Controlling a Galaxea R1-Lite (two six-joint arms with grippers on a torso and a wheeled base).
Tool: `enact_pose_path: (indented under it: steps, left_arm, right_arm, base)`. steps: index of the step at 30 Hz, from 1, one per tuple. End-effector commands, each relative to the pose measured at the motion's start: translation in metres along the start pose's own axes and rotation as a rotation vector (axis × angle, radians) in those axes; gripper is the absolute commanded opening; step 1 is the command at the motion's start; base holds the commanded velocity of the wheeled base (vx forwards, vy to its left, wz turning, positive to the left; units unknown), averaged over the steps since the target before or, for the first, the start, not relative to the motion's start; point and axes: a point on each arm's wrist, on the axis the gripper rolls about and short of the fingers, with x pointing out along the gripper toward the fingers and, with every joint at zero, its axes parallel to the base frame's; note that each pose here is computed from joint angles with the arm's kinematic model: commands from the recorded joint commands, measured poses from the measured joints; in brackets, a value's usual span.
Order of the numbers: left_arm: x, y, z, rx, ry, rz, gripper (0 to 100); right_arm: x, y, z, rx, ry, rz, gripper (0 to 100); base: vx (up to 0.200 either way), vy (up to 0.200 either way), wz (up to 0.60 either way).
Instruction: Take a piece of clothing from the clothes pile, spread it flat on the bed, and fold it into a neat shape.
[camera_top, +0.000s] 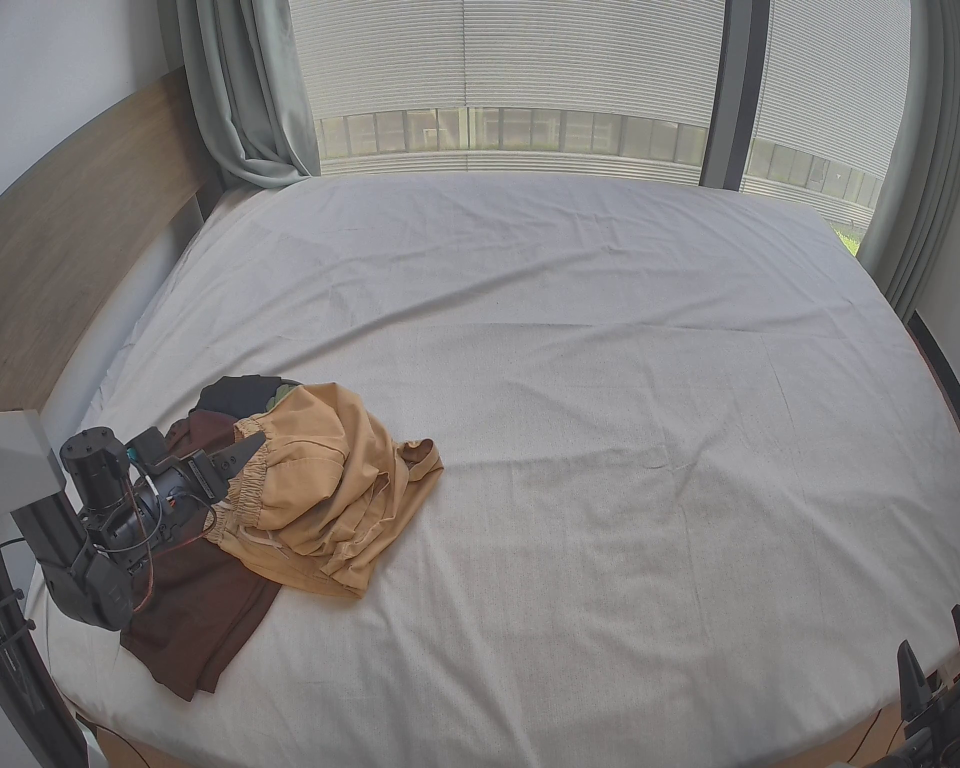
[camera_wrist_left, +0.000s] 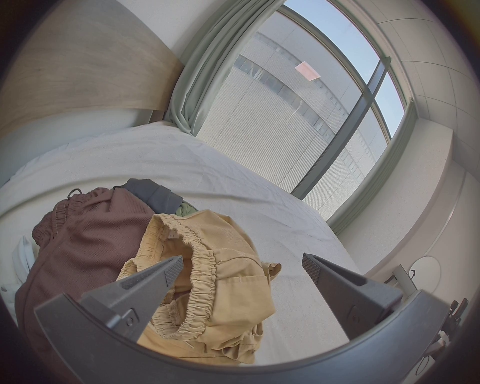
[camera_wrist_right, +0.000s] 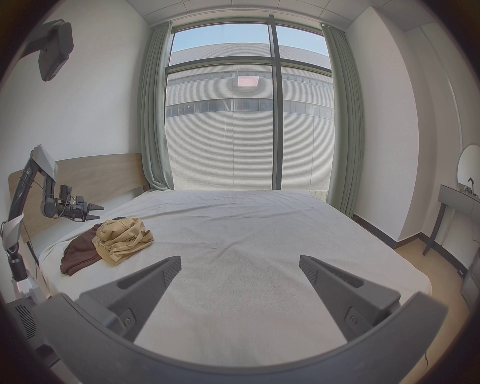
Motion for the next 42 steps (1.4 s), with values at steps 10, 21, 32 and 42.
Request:
enact_pose_path:
  steps: [10, 21, 32, 42]
  left_arm:
    - [0.023, 0.011, 0.007, -0.042, 0.087, 0.019, 100]
    - [0.037, 0.011, 0.011, -0.102, 0.126, -0.023, 100]
    - [0.043, 0.012, 0.004, -0.111, 0.165, -0.068, 100]
    - [0.049, 0.011, -0.005, -0.117, 0.193, -0.081, 100]
  right_arm:
    - [0.0, 0.0, -0.005, 0.001, 0.001, 0.0, 100]
    - [0.0, 0.0, -0.005, 0.006, 0.0, 0.002, 100]
    - [0.0, 0.0, -0.005, 0.006, 0.0, 0.0, 100]
    - [0.0, 0.0, -0.005, 0.007, 0.001, 0.0, 100]
  base:
    - [0.0, 0.0, 0.0]
    - [0.0, 0.0, 0.0]
    - [0.0, 0.0, 0.0]
    - [0.0, 0.0, 0.0]
